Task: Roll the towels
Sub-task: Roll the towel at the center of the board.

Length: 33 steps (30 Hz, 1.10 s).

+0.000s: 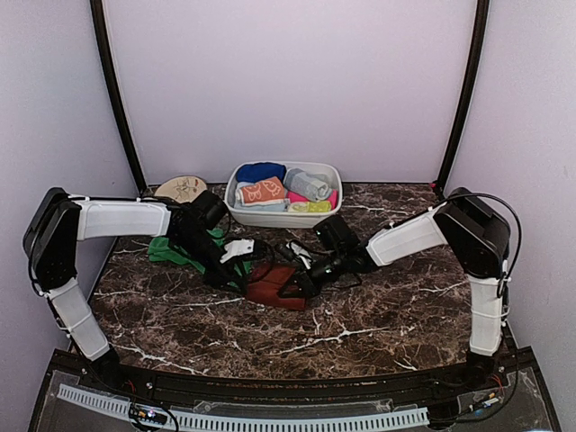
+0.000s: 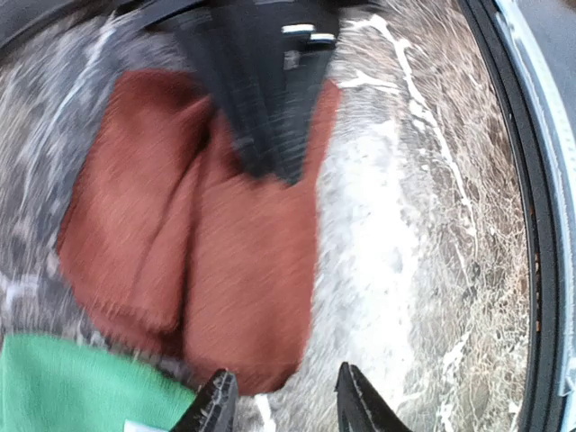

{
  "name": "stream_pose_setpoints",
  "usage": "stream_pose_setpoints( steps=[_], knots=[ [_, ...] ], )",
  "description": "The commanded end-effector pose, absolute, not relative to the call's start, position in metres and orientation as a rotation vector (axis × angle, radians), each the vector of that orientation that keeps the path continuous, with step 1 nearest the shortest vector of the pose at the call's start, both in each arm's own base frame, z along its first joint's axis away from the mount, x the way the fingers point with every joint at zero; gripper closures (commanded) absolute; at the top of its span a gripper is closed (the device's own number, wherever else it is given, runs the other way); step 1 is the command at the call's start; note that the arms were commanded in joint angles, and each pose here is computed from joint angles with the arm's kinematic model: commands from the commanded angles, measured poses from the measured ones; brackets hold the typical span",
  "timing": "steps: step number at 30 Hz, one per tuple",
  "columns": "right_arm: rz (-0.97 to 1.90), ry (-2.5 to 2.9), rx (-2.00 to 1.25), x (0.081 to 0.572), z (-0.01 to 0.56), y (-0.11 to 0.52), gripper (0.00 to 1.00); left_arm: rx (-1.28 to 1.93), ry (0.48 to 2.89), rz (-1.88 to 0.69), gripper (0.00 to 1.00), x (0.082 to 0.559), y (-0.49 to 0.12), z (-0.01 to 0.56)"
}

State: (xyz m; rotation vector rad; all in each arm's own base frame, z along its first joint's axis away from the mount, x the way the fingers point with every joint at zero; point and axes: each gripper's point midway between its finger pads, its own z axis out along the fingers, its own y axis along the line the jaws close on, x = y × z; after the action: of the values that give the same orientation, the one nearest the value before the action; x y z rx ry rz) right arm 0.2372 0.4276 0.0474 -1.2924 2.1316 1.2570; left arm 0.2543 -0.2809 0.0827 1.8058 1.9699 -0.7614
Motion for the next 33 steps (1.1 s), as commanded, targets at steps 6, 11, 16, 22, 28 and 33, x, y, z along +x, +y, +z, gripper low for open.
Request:
stream_pose_setpoints(
  steps=[6,11,16,22,28,33],
  knots=[
    [1.482,2.693,-0.900,0.226,-0.012,0.388,1.00,2.014,1.775,-0.532,0.61,0.241,-0.320,0.078],
    [1.504,2.715,-0.871,0.231,-0.012,0.391,1.00,2.013,1.784,-0.477,0.61,0.254,-0.328,0.068],
    [1.495,2.749,-0.850,0.234,-0.017,0.389,1.00,2.017,1.800,-0.399,0.61,0.264,-0.326,0.050],
    [1.507,2.678,-0.865,0.243,0.000,0.396,0.98,2.030,1.833,-0.413,0.66,0.264,-0.328,0.036],
    [1.444,2.530,-0.878,0.267,0.037,0.395,0.82,2.036,1.908,-0.447,0.70,0.264,-0.323,0.017],
    [1.359,2.469,-0.866,0.281,0.055,0.381,0.76,2.013,2.008,-0.609,0.71,0.262,-0.321,0.014]
  ],
)
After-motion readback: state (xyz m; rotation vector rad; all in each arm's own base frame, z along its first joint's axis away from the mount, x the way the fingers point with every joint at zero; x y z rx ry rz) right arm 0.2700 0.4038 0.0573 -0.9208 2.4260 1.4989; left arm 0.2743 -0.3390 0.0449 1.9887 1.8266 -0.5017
